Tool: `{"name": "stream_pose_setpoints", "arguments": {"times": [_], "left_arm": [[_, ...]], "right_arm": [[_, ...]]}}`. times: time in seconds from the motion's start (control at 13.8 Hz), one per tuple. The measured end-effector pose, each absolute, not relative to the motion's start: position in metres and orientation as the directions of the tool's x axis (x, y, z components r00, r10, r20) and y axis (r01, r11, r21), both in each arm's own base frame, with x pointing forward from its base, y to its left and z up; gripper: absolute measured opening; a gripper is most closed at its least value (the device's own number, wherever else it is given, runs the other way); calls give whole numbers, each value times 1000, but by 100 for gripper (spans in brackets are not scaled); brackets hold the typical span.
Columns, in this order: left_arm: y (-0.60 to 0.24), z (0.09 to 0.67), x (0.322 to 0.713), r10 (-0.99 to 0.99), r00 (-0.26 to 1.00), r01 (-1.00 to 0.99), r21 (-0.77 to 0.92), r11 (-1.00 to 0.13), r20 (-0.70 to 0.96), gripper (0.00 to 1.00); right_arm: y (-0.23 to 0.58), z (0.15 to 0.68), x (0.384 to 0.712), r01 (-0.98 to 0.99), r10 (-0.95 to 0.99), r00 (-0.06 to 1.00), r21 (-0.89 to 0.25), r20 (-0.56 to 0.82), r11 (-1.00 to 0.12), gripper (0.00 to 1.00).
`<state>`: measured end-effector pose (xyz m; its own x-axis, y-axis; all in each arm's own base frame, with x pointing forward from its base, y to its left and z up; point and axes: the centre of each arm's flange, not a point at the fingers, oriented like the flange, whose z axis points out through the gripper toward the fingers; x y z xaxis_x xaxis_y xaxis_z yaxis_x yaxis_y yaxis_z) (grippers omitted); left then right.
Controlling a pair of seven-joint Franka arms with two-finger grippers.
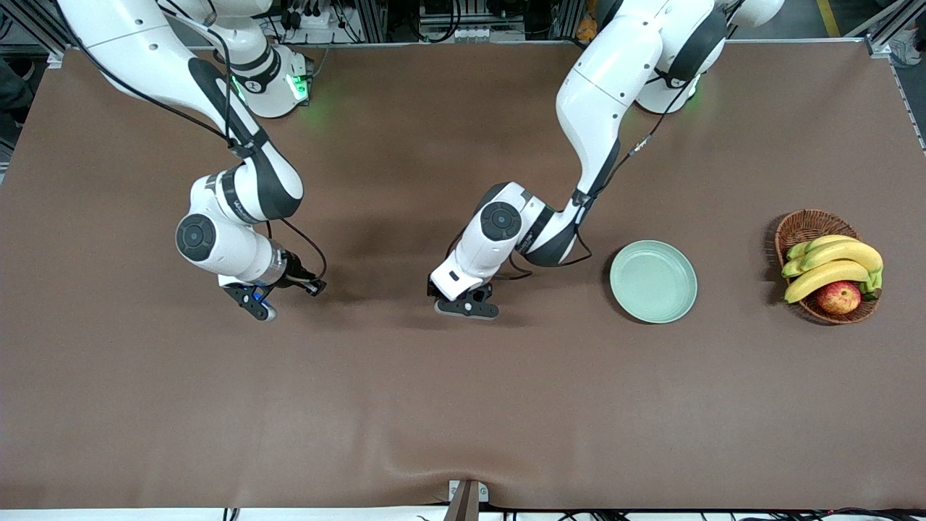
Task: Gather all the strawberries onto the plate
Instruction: 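Close the left gripper on the middle strawberry while the right gripper holds its strawberry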
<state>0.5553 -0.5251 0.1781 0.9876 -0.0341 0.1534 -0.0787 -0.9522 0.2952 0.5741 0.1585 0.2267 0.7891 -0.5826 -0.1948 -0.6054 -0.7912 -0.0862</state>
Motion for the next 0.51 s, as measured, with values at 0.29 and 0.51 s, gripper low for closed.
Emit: {"name": "stream_pose_setpoints", "arguments": {"times": [0.29,0.51], "left_arm": [[-527,178,554,-37,987,-82,296,-952,154,36],[-527,179,554,-36,987,-82,297,-952,155,32]], "right_arm": [[158,224,576,-626,-601,772,-89,-207,-774,33],[169,233,580,-650,-616,754,-125,-228,-749,33]]}}
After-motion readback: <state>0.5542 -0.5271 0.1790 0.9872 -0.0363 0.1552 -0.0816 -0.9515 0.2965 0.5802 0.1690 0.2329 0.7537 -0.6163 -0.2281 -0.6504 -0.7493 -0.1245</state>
